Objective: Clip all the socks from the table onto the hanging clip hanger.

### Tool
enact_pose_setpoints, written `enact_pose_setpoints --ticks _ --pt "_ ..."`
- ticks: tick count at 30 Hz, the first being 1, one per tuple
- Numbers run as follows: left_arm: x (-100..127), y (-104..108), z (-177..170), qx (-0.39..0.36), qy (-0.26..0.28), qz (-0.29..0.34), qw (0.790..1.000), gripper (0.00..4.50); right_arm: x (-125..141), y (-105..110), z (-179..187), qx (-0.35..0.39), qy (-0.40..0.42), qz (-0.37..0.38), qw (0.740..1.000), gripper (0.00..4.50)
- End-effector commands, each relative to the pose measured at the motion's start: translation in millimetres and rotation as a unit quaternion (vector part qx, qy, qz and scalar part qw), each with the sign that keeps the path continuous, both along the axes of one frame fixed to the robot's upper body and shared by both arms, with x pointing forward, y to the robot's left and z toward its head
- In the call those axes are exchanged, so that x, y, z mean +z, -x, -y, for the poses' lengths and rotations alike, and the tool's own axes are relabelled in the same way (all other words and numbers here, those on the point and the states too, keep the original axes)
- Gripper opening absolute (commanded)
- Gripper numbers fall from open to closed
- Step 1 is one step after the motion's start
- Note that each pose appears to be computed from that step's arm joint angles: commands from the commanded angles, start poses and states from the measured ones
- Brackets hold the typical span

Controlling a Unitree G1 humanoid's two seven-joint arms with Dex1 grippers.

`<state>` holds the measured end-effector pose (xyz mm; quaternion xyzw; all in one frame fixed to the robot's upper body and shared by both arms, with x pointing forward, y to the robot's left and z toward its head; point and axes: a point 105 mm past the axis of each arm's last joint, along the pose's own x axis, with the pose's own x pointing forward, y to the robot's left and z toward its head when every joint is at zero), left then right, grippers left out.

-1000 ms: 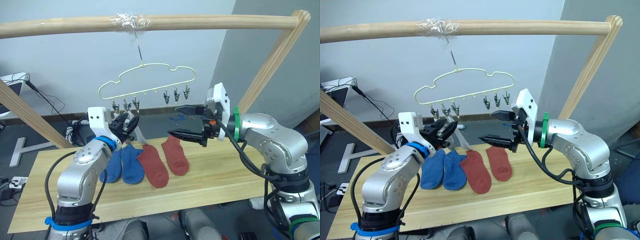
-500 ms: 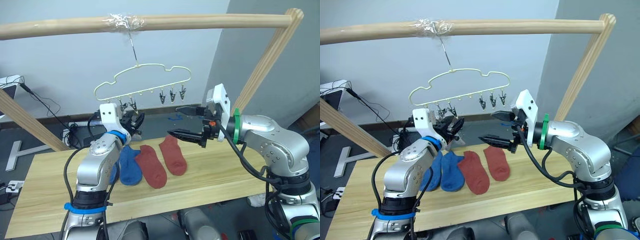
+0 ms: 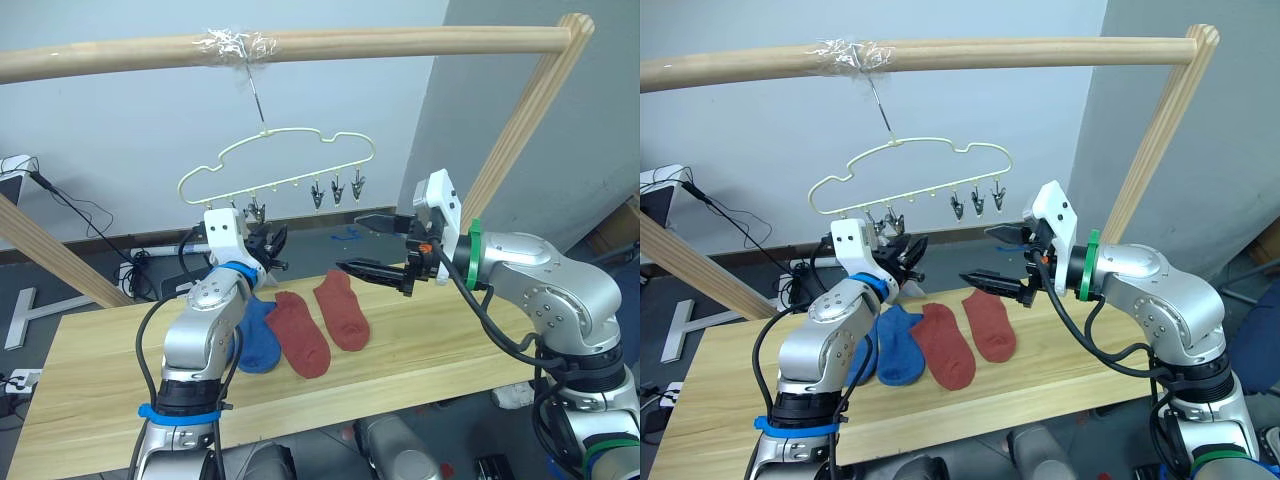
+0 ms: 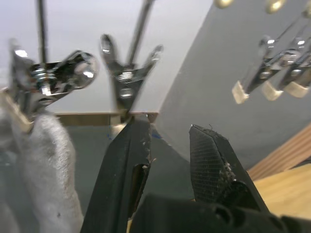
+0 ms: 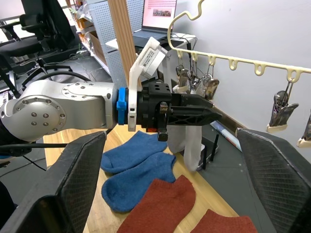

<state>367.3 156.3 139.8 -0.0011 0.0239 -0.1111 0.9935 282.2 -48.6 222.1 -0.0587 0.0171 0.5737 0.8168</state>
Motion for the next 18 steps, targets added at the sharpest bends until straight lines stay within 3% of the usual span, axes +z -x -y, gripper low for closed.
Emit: enact_pose_setpoints --ticks 1,7,13,18 --pt "14 -3 0 0.006 0.002 0.027 1.0 1.58 12 7 1 0.009 -0.009 0.025 1.0 4.5" --pt "10 5 -2 0.003 0.002 0.027 1.0 1.58 13 7 1 0.007 -0.009 0.024 1.0 4.5" --pt "18 11 -10 0.027 -0.024 0.109 0.993 1.58 14 6 0 0.007 -0.009 0.026 1.0 4.5" --pt "6 14 -10 0.037 -0.027 0.106 0.993 1.58 16 5 1 0.006 -0.008 0.028 1.0 4.5"
